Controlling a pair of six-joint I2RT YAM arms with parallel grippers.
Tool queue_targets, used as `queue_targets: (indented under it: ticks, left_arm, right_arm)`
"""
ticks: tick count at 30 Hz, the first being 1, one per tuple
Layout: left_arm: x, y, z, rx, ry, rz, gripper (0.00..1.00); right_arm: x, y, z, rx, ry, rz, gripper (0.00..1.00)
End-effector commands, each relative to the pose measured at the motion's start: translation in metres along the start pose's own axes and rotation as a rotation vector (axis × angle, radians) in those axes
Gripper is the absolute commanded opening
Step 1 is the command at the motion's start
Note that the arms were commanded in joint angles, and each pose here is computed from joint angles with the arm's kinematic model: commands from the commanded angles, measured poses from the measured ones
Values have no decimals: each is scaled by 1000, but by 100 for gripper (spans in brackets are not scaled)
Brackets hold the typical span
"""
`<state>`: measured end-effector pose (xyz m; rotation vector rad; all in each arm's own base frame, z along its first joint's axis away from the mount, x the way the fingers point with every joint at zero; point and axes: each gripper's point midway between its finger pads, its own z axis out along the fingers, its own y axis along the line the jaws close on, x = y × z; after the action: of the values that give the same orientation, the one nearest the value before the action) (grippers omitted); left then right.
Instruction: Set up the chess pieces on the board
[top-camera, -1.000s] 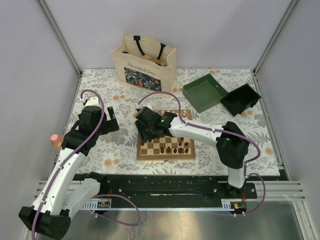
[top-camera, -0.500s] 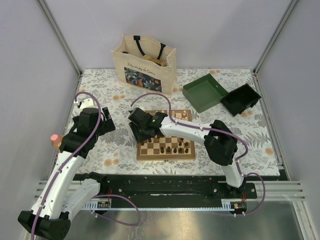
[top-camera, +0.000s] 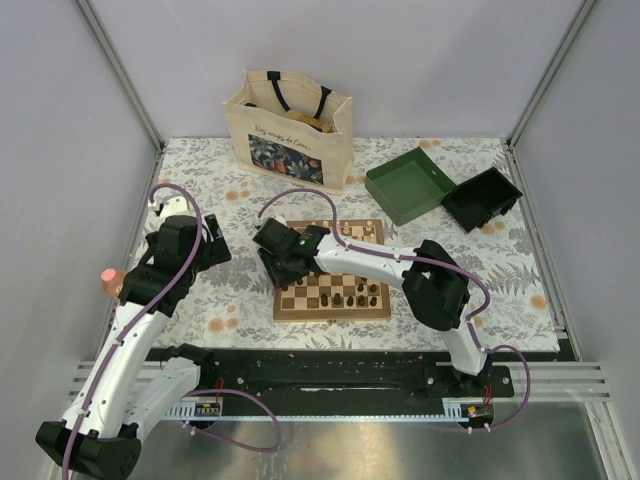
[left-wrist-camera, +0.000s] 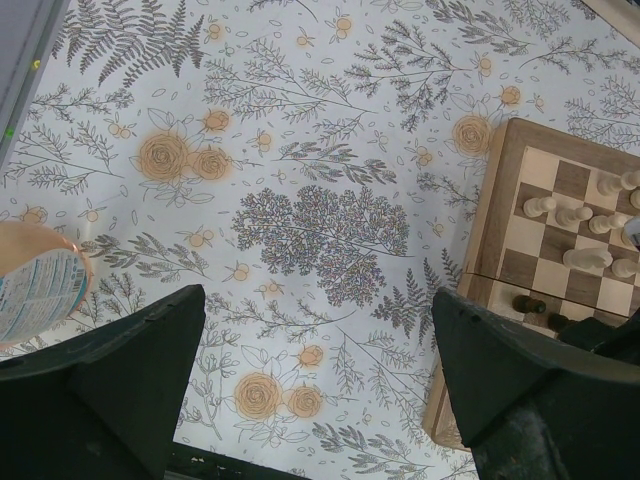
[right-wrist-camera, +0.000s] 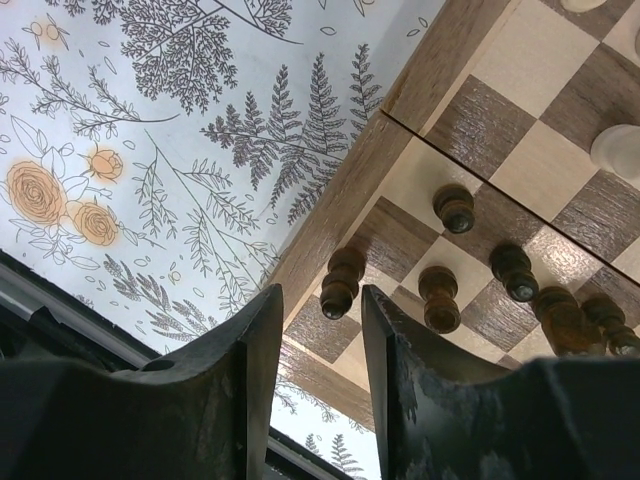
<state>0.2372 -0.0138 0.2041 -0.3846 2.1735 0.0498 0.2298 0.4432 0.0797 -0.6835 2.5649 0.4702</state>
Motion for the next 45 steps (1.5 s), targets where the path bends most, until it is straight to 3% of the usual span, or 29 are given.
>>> queue_targets:
  ticks: [1,16,29,45]
  left_arm:
    - [-6,-3,1,13,-19,-10,99]
    - [-5,-5,2,19,-14,-8,99]
    - [-3,-5,4,21,-2,-5,99]
    - [0,-7,6,24,11,-1,99]
  right_arm:
    - [-8,8,-1,2,-21,-27,45]
    - [-11,12,-10,-19,-33,-34,24]
    - [14,-3,-62,-10,-85,-40,22]
    - [42,-27,-52,56,-32,-64,22]
